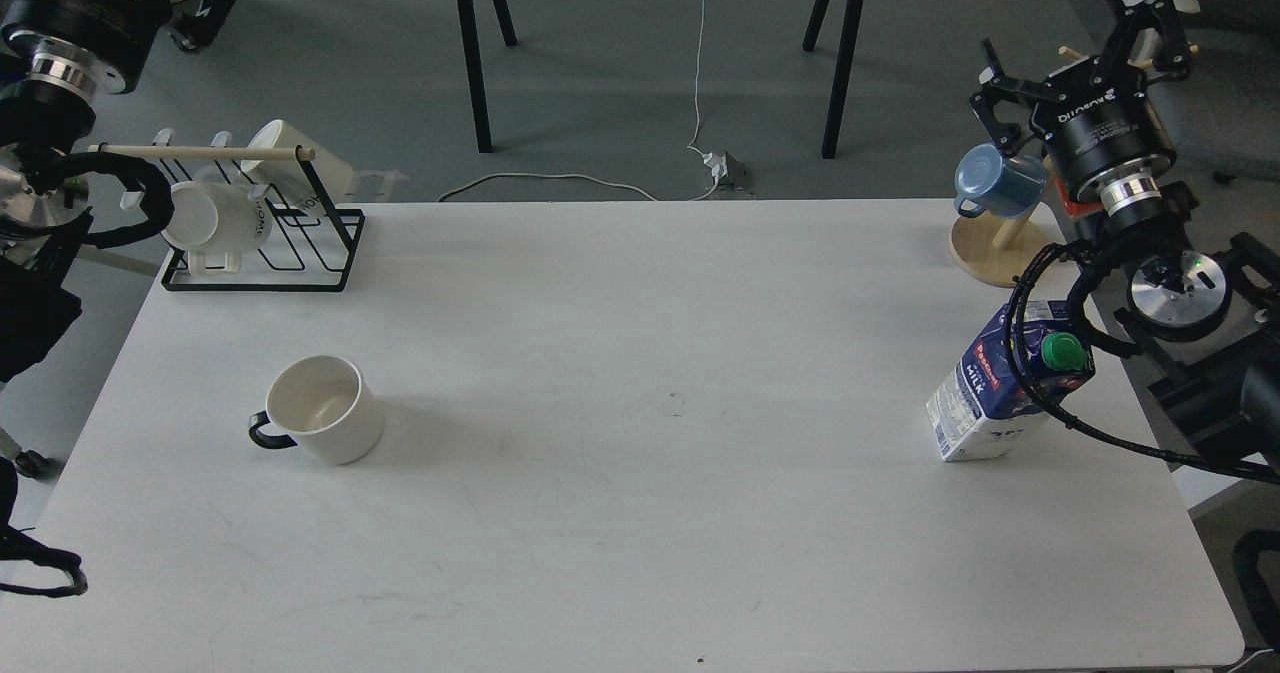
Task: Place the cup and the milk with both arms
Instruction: 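Move the left gripper down from the dish rack toward the white mug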
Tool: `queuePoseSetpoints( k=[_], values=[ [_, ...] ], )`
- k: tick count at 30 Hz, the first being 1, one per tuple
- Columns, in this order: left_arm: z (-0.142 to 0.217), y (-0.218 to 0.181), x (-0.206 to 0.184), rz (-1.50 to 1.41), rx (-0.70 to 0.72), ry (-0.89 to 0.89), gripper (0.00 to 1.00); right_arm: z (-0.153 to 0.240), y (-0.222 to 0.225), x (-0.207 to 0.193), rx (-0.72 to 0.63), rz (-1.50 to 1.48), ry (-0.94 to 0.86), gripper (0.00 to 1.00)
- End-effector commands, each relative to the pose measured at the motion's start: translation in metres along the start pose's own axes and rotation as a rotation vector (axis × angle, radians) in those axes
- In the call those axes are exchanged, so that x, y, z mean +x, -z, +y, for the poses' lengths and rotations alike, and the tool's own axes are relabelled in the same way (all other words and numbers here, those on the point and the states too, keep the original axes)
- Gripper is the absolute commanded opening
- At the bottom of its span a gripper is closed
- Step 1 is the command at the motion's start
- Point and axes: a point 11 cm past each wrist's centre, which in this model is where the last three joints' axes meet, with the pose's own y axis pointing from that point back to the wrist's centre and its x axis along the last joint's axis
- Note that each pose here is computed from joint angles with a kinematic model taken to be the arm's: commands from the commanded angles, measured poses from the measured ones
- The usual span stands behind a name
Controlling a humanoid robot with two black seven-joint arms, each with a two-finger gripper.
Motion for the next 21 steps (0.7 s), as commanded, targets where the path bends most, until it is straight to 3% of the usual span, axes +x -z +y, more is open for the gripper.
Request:
queuePoseSetpoints(
  k=[1, 10, 17, 21],
  values=[
    [0.0, -0.001, 0.0, 0.002, -0.007, -0.001, 1.0, 0.001, 0.0, 0.0, 0.002, -0.005, -0.001, 1.0],
    [0.005, 0.009, -0.003, -0.032, 0.052, 0.027, 0.99, 0.002, 0.01, 0.002, 0.014, 0.011, -0.002, 1.0],
    [0.035, -0.017, -0.015, -0.373, 0.235, 0.186, 0.98, 0.003, 0.019, 0.003, 0.026, 0.021, -0.006, 1.0],
    [0.061, -0.022, -0.019, -0.626, 0.338, 0.296, 0.9, 0.004, 0.018, 0.003, 0.025, 0.019, -0.005, 1.0]
  ],
)
